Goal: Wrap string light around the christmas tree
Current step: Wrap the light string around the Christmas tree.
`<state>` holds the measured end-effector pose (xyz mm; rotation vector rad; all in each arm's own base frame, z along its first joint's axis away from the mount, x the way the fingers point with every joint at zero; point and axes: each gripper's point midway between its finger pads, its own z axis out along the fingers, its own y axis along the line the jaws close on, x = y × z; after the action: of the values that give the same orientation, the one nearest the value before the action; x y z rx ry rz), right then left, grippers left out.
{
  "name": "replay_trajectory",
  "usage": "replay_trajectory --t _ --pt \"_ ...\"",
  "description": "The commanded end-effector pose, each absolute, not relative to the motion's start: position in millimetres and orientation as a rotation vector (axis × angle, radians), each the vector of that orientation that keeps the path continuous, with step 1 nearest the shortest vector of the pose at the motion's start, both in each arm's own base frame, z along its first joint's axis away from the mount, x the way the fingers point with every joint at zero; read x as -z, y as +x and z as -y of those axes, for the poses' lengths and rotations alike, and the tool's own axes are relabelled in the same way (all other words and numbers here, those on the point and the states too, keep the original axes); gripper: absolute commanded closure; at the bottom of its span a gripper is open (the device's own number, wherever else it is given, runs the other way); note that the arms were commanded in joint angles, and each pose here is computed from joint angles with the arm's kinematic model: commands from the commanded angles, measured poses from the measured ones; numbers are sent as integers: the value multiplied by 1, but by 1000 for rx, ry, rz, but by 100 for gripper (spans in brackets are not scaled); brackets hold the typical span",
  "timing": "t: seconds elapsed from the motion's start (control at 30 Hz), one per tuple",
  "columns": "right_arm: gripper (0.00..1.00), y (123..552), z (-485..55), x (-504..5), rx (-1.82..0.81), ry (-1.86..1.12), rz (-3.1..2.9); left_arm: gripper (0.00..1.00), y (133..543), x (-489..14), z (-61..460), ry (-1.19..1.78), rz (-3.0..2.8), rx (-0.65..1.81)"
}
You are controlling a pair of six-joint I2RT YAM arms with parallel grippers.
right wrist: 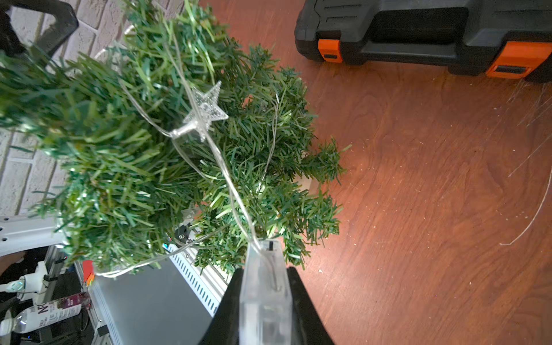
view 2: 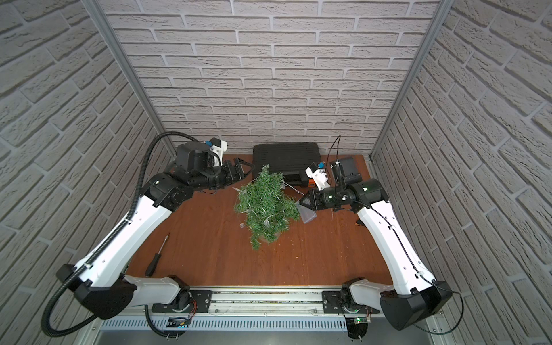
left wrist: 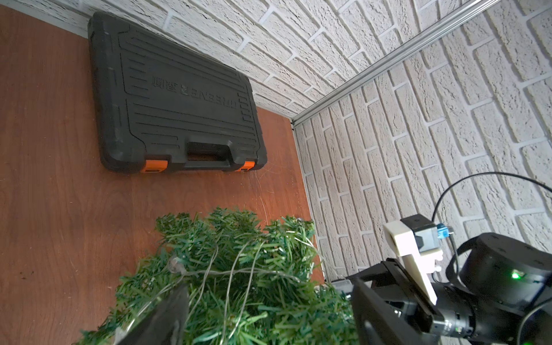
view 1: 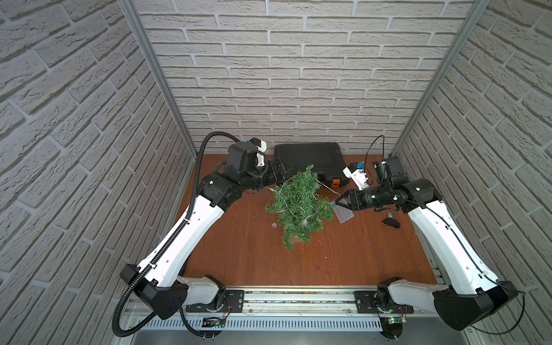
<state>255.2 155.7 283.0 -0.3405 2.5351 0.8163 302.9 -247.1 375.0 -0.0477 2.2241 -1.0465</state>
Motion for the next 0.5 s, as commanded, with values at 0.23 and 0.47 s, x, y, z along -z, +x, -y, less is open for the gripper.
replay_trajectory --t 0.23,0.47 --pt "76 264 -155 -293 -710 -406 -2401 16 298 -383 243 -30 -2174 1049" --pt "76 264 -148 -295 -553 -493 -2317 16 296 -396 235 -22 -2101 1029"
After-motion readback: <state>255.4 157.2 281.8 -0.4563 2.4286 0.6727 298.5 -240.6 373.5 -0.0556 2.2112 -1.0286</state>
